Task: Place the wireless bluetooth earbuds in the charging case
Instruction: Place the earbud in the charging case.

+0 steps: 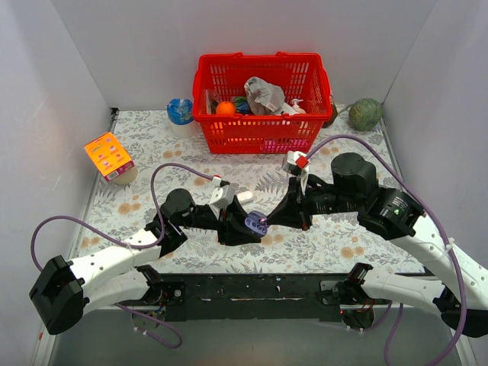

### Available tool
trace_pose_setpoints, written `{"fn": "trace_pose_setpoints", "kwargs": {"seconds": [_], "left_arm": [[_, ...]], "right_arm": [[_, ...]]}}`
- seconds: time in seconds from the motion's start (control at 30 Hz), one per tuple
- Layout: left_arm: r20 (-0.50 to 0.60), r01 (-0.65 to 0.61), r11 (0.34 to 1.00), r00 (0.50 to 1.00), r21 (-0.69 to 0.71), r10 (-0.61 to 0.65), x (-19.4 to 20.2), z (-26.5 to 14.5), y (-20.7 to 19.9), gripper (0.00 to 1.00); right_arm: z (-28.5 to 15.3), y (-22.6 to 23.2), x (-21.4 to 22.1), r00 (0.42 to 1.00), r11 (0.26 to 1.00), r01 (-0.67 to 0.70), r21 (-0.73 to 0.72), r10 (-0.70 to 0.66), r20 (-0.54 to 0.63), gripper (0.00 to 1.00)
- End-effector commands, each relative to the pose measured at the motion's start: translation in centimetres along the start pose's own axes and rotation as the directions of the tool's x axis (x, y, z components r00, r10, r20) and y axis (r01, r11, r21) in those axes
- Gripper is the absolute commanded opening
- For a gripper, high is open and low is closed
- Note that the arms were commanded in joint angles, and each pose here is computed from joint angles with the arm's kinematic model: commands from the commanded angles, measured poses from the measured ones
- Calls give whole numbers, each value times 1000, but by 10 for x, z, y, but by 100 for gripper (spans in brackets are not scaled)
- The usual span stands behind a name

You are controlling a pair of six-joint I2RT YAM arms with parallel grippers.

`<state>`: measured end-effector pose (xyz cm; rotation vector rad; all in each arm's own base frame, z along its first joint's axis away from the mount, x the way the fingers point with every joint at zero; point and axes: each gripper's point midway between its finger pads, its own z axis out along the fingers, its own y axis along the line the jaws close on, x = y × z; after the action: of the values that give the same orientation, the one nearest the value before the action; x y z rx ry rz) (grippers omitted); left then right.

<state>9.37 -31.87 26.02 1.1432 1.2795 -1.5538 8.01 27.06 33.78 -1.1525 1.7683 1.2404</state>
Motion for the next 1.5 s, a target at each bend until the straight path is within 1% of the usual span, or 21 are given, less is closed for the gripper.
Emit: {"fn": "trace_pose_setpoints", "kwargs": {"seconds": [0.0,0.3,0.6,0.87,1.13,1.47], "left_arm": [[2,-45,999,999,22,45,-11,2,-5,0],[18,-50,999,999,14,50,-14,7,-5,0],[27,-54,999,998,3,54,-16,8,-4,0],[33,-56,998,998,-11,56,-15,6,-4,0],[36,-70,997,997,-21,70,-16,5,-3,0],[40,-84,996,995,-39,86,-20,5,0,0]], "right_arm": [[7,12,-15,998,997,27,-69,-23,65,1],[23,14,-11,995,996,45,-73,-38,93,1],[32,4,-8,991,998,57,21,-59,120,1],[27,-6,-11,984,994,55,92,-70,162,1],[27,-9,-8,986,992,54,110,-70,152,1],[31,-6,8,993,994,55,94,-65,98,1]]}}
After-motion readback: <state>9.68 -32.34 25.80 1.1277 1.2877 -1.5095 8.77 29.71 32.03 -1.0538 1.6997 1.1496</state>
